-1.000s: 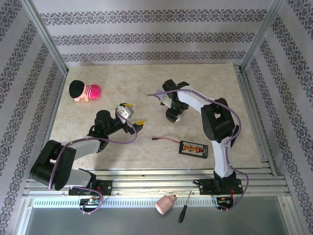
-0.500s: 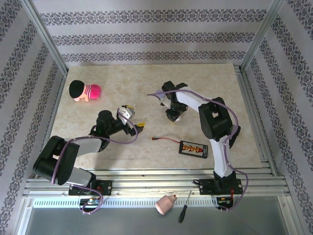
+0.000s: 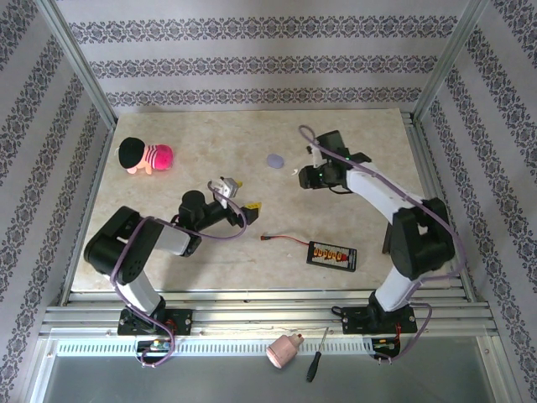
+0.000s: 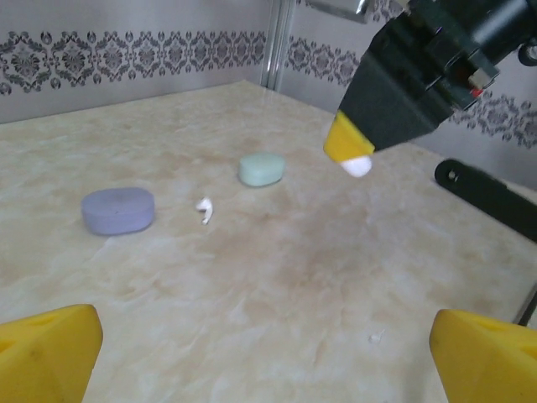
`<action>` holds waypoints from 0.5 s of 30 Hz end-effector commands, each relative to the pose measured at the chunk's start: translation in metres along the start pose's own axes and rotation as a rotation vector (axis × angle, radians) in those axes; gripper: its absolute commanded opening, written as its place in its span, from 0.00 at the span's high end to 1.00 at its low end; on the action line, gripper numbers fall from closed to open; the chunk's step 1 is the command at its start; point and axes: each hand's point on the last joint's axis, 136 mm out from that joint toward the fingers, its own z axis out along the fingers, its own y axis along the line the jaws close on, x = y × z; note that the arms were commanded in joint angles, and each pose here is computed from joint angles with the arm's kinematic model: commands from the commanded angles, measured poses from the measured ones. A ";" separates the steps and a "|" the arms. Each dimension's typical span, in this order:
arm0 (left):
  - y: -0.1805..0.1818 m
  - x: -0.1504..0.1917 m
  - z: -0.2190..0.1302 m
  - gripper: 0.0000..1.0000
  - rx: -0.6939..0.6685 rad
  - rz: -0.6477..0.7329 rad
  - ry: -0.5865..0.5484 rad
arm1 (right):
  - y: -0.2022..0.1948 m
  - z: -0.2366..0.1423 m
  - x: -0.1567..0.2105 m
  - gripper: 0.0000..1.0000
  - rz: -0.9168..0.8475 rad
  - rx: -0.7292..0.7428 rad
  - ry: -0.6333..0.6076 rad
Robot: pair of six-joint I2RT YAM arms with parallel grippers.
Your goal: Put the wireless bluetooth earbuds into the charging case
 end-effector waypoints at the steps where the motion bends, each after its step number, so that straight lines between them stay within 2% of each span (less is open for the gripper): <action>1: -0.009 -0.040 0.017 0.00 0.016 -0.038 -0.167 | 0.023 -0.020 -0.024 0.61 0.171 -0.193 -0.131; 7: -0.025 -0.045 0.055 0.00 -0.017 -0.015 -0.209 | 0.042 -0.055 -0.045 0.64 0.279 -0.359 -0.273; 15: -0.044 -0.051 0.090 0.08 0.022 0.013 -0.239 | 0.060 -0.075 -0.050 0.64 0.289 -0.447 -0.285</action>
